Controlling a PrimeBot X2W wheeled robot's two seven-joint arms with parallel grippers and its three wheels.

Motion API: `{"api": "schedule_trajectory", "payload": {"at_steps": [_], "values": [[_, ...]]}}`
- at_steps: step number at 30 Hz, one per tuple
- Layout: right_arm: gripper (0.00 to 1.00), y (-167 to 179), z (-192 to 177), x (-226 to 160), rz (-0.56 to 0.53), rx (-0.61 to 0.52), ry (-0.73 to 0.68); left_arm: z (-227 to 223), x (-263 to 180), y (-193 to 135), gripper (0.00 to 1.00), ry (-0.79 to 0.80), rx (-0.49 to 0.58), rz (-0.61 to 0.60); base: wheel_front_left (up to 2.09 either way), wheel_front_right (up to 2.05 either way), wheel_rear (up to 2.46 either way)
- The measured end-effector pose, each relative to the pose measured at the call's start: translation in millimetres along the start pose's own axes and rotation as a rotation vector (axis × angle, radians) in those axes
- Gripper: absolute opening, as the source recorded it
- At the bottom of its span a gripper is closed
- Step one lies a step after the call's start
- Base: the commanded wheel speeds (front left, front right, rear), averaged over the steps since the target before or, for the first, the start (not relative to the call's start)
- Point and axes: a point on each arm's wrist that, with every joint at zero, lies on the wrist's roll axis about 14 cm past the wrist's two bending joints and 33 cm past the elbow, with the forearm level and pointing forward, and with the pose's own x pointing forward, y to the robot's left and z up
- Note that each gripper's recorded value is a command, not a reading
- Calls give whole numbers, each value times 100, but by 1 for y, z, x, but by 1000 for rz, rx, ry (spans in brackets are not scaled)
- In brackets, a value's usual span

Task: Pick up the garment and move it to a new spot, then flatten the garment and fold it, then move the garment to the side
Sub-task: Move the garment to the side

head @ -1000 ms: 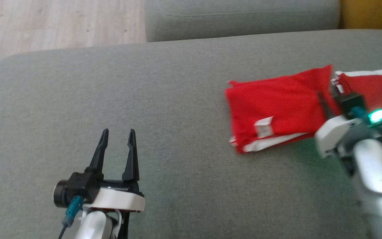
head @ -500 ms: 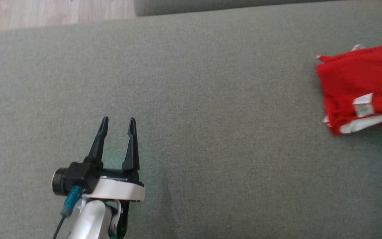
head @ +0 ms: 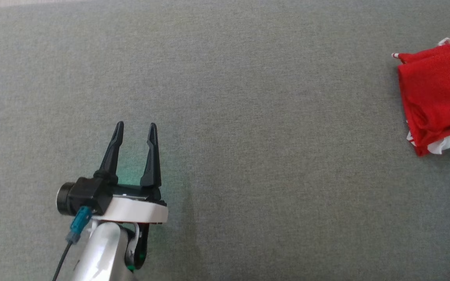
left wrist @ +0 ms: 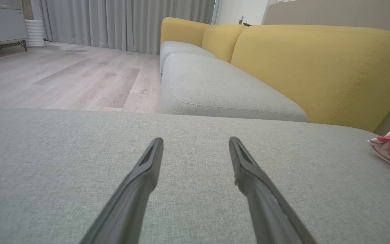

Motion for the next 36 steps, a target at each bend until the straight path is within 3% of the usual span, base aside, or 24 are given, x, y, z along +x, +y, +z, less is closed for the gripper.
{"api": "schedule_trajectory", "payload": {"at_steps": [1,2,11,15,27,32,36], "values": [[44,0,1,-1,-4,6,-5,0,0,0,100,0,0,-1,0,0,0],[100,0,2,-2,-9,13,-8,0,0,-1,100,0,0,-3,0,0,0],[100,-11,27,-21,-51,71,-88,14,-2,-11,100,-33,9,-26,0,0,0],[100,-8,56,-36,-48,97,-181,27,-6,-15,100,-65,16,-32,0,0,0],[100,54,168,-121,126,293,-570,62,-48,-9,100,-165,35,24,0,0,0],[100,85,179,-151,205,453,-657,73,-64,-2,100,-204,37,56,0,0,0],[100,116,157,-163,282,560,-649,71,-76,4,100,-205,40,79,0,0,0]]}}
